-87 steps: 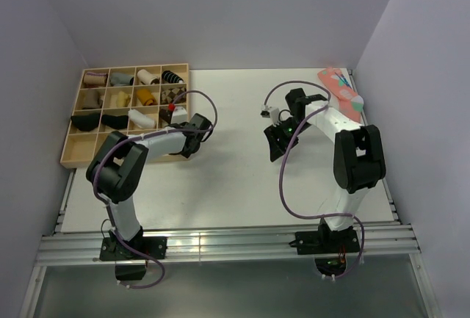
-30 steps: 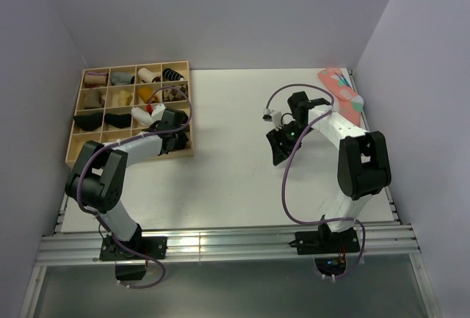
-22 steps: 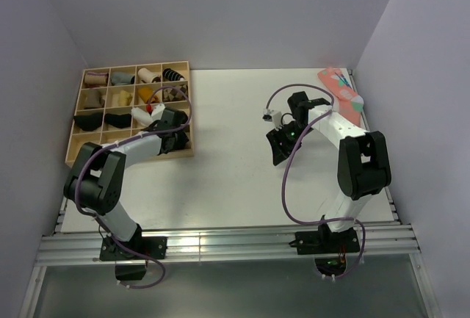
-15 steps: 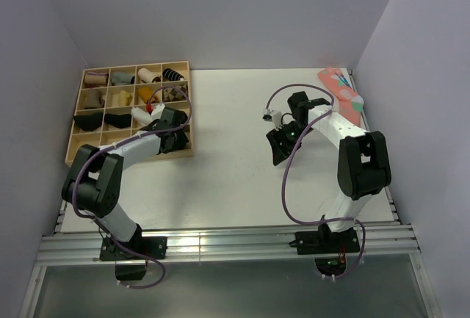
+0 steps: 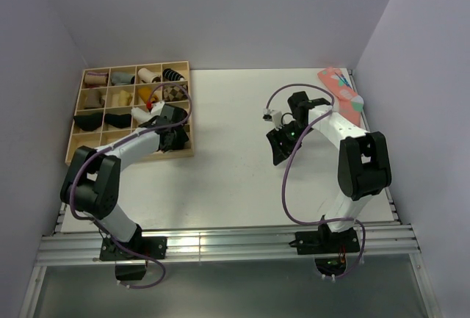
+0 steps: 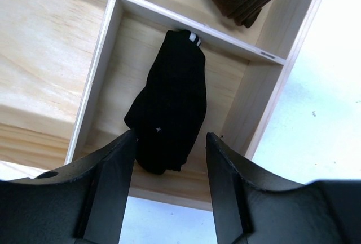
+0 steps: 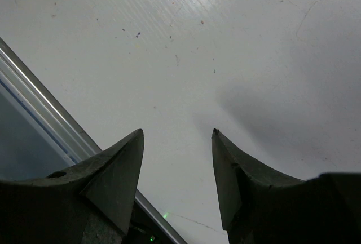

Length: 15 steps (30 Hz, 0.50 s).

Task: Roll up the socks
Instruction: Place the sock in the storage box.

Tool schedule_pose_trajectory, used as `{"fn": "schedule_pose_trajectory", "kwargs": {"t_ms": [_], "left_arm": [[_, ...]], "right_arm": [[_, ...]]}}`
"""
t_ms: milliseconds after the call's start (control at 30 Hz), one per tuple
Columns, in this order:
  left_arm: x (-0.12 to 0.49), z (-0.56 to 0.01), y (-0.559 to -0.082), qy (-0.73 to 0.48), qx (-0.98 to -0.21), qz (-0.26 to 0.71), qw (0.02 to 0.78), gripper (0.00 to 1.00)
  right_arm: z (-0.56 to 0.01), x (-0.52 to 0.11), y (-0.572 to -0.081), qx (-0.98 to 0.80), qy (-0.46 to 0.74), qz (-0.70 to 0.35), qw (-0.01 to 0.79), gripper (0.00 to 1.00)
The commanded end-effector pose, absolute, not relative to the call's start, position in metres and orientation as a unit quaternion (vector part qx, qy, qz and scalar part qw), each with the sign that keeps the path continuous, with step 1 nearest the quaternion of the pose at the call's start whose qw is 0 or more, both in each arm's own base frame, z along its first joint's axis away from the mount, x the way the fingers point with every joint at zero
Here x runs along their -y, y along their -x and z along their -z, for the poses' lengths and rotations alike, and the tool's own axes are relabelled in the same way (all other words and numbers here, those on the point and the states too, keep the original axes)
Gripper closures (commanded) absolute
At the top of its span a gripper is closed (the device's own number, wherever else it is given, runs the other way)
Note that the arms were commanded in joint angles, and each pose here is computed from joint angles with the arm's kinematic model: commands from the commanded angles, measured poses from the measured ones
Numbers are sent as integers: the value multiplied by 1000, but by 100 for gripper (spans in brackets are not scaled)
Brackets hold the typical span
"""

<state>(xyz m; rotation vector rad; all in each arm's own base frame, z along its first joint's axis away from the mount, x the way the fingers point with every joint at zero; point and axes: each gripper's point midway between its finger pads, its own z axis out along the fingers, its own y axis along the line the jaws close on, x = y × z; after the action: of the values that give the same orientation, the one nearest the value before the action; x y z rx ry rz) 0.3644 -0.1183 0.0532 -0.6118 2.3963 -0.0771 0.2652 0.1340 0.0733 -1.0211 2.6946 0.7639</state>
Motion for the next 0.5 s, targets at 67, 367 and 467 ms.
{"fn": "schedule_pose_trajectory", "kwargs": {"t_ms": [67,367,467], "left_arm": [[119,-94,-377,227,-901,38,368,42],[126,-152,-382,213,-883,79,410,42],[141,-187,-380,193,-870,105,442,36]], "right_arm": [[-95,-134,-274,-896,350,-248,116,41],[-114,-136,-287,-894,345,-235,161,41],[-133,-136,-300,-888,342,-219,215,40]]}}
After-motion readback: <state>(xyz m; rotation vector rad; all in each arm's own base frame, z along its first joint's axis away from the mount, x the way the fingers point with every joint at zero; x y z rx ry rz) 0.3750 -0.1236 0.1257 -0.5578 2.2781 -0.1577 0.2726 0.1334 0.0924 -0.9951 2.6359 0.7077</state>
